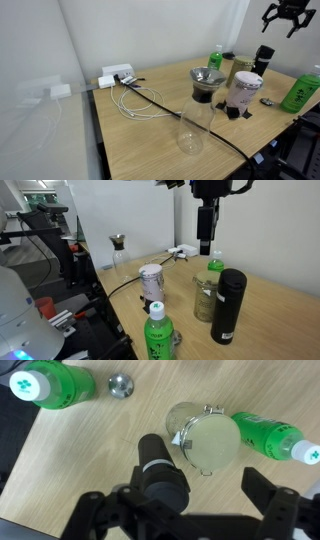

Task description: Pick the black bottle and move it to the left on the table

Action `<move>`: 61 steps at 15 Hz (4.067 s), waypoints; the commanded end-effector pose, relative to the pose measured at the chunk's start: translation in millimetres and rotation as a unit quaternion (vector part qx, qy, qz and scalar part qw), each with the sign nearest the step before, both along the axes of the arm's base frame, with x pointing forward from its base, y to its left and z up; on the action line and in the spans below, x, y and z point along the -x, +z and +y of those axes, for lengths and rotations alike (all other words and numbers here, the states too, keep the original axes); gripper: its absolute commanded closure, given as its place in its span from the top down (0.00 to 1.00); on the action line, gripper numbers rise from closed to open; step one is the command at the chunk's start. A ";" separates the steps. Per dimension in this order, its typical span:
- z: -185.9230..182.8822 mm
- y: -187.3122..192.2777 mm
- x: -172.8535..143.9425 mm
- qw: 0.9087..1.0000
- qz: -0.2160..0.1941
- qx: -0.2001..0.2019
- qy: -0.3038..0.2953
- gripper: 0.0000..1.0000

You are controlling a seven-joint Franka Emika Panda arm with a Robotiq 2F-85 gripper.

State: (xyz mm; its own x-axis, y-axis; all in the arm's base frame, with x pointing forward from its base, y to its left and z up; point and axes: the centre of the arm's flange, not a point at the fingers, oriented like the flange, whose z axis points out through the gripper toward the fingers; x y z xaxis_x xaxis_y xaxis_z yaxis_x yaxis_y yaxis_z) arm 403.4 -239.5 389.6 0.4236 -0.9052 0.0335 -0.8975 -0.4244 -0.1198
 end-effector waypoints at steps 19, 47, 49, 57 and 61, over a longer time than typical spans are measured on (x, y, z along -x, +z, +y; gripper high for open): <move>-29.4 -42.3 -19.5 0.951 -0.006 0.007 -0.310 1.00; -37.0 -98.2 -21.3 0.861 0.028 -0.020 -0.508 1.00; -37.5 -103.7 -21.9 0.861 0.029 -0.015 -0.507 1.00; -42.4 -118.3 -25.0 0.862 0.024 -0.004 -0.507 0.58; -43.3 -115.5 -27.0 0.862 0.018 -0.004 -0.506 0.47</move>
State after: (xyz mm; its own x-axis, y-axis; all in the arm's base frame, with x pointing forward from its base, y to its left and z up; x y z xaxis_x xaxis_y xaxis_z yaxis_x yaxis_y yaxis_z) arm 428.3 -280.8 280.3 -0.5795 -0.8146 0.0253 -0.8137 0.5767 -0.0725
